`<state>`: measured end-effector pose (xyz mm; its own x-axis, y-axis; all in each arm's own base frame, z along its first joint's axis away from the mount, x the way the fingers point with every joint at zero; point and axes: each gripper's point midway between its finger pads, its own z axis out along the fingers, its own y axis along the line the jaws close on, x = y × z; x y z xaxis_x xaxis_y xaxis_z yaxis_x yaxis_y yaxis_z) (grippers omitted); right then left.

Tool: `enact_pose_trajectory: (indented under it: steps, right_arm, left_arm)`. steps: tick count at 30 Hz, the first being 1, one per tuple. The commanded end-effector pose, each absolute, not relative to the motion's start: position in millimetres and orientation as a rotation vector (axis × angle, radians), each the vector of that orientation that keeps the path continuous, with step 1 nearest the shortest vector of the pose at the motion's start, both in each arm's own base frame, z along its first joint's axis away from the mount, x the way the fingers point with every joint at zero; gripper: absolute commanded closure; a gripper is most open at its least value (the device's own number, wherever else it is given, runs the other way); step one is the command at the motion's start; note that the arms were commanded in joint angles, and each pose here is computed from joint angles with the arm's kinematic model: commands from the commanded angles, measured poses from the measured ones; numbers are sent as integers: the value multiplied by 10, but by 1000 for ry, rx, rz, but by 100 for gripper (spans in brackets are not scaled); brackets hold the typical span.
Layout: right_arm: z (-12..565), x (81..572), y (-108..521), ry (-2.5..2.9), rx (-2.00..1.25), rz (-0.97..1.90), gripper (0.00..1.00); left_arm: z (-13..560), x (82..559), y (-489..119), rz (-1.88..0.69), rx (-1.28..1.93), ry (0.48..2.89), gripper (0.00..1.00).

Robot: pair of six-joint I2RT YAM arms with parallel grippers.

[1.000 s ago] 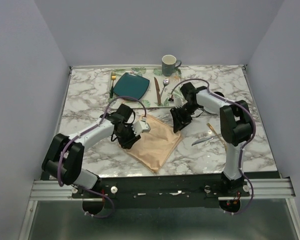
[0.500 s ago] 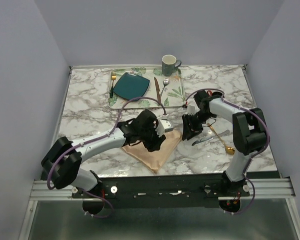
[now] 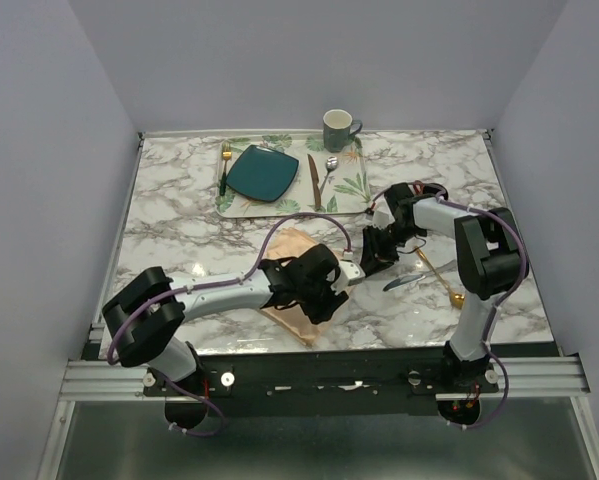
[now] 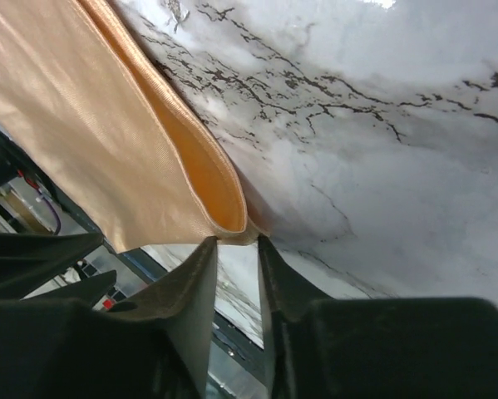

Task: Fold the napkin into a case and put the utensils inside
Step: Rotate the lower triangle-folded napkin at the center of the board.

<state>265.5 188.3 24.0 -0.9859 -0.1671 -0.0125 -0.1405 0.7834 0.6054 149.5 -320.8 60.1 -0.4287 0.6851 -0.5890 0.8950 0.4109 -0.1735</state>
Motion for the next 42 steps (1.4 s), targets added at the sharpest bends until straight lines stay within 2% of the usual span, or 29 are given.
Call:
enact_pose_trajectory:
  steps: [1,10,14,26,30,42]
  right_arm:
    - [124,2642,1868,-2916,194,-981,69]
    - [114,2590,1801,-2944,201,-941,70]
    - [157,2542,1782,-2942,193,-972,66]
    - [171,2705,1768,-2973,124,-1004,69]
    - [166,2758,1797,-2971,113,-1021,73]
    - [141,2801,1835,-2956,73,-1039,73]
  left_arm:
    - [568,1562,-3268,-617,1303,2247,44]
    - [474,1591,-3286,-595,1284,2277,44]
    - [475,1589,-3292,-598,1280,2281,45]
    - [451,1582,-3299,-602,1295,2277,46]
    - [452,1589,-3299,-599,1295,2274,46]
    - [415,1572,-3282,-600,1306,2282,46]
